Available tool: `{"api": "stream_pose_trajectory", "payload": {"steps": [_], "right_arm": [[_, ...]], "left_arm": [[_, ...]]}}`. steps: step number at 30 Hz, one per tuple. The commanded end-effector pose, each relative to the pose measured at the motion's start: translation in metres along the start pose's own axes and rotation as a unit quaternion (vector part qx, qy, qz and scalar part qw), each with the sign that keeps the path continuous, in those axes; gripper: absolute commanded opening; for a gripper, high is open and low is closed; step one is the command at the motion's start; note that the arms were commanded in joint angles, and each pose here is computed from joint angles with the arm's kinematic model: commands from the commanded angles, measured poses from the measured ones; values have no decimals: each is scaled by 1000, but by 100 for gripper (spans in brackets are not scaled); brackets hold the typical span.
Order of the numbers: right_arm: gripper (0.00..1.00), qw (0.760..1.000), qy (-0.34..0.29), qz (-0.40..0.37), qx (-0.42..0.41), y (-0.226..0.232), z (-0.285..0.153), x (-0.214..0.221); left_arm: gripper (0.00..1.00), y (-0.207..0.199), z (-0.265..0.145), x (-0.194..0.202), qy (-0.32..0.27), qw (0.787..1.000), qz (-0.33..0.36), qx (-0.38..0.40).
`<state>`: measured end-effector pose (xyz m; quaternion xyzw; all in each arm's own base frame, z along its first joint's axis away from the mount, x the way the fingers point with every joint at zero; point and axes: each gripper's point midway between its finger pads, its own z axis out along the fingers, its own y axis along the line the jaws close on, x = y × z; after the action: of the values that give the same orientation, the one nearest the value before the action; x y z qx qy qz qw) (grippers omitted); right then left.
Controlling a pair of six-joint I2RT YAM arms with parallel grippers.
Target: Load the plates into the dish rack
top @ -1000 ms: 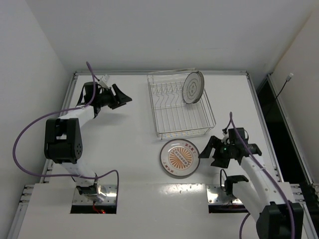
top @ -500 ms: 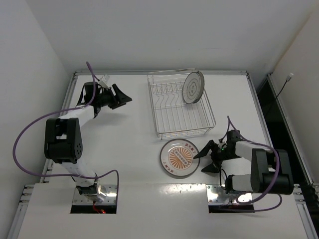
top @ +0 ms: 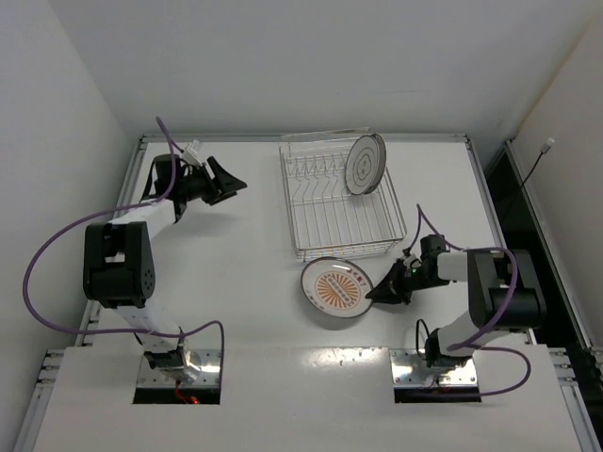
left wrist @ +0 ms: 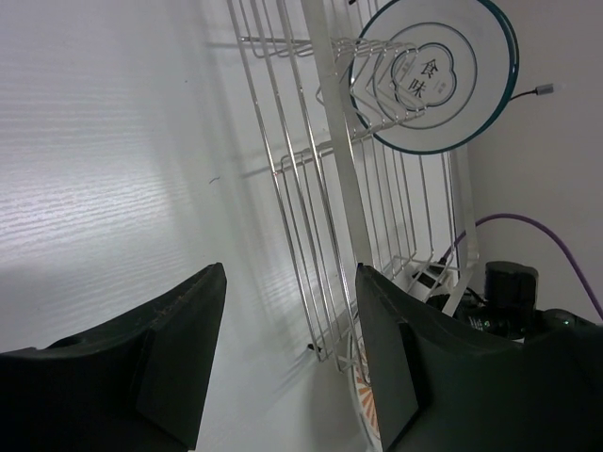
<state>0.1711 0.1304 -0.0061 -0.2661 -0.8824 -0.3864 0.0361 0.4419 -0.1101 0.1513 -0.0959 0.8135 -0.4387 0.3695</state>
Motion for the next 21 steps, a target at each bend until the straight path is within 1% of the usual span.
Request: {"api": "stream_pose_trajectory", "payload": {"steps": [1, 3, 4, 5, 6, 7, 8, 10, 11, 12, 13, 14, 15, 16, 17, 18, 19, 20, 21], "right_arm": [[0, 998, -29, -19, 46, -15, 1, -11], [0, 997, -32, -36, 54, -10, -5, -3], [0, 996, -52, -63, 46, 0, -11, -4], [0, 995, -42, -72, 49, 2, -12, 6], [0, 995, -44, -75, 52, 2, -14, 10], [0, 993, -63, -94, 38, 12, -22, 10], [0, 993, -58, -93, 49, 9, -25, 19], [0, 988, -88, -115, 53, 20, -38, 17], [0, 983, -116, -137, 43, 31, -50, 17], [0, 981, -122, -134, 64, 27, -58, 23], [0, 976, -142, -153, 58, 42, -71, 22], [0, 971, -166, -158, 70, 45, -81, 19], [0, 967, -167, -175, 83, 46, -92, 31], [0, 956, -199, -199, 89, 63, -111, 26], [0, 951, -204, -207, 103, 64, -122, 29], [0, 943, -223, -222, 106, 73, -134, 28], [0, 928, -265, -246, 93, 99, -160, 26], [0, 913, -300, -254, 107, 107, -178, 20], [0, 896, -336, -274, 95, 133, -205, 21]], "left_arm": [[54, -14, -4, -19, -20, 999, 21, 23], [54, -14, -4, -19, -20, 999, 21, 23], [54, -14, -4, -19, -20, 999, 21, 23], [54, -11, -4, -15, -18, 999, 18, 21], [54, -11, -4, -15, -18, 999, 18, 21], [54, -10, -4, -14, -15, 1000, 14, 19], [54, -10, -4, -14, -15, 1000, 14, 19], [54, -8, -4, -13, -15, 1000, 11, 14], [54, -8, -4, -13, -15, 1000, 11, 14], [54, -8, -4, -13, -15, 1000, 16, 14], [54, -4, -6, -17, -22, 1000, 14, 7], [54, -4, -6, -17, -22, 1000, 14, 7], [54, -4, -6, -17, -22, 1000, 14, 7], [54, -4, -6, -17, -22, 1000, 14, 7], [54, -3, -6, -18, -25, 1000, 14, 3], [54, -3, -6, -18, -25, 1000, 14, 3], [54, -3, -6, -18, -25, 1000, 14, 3], [54, -3, -6, -18, -25, 1000, 14, 3], [54, -2, -6, -17, -22, 1000, 11, 1]]}}
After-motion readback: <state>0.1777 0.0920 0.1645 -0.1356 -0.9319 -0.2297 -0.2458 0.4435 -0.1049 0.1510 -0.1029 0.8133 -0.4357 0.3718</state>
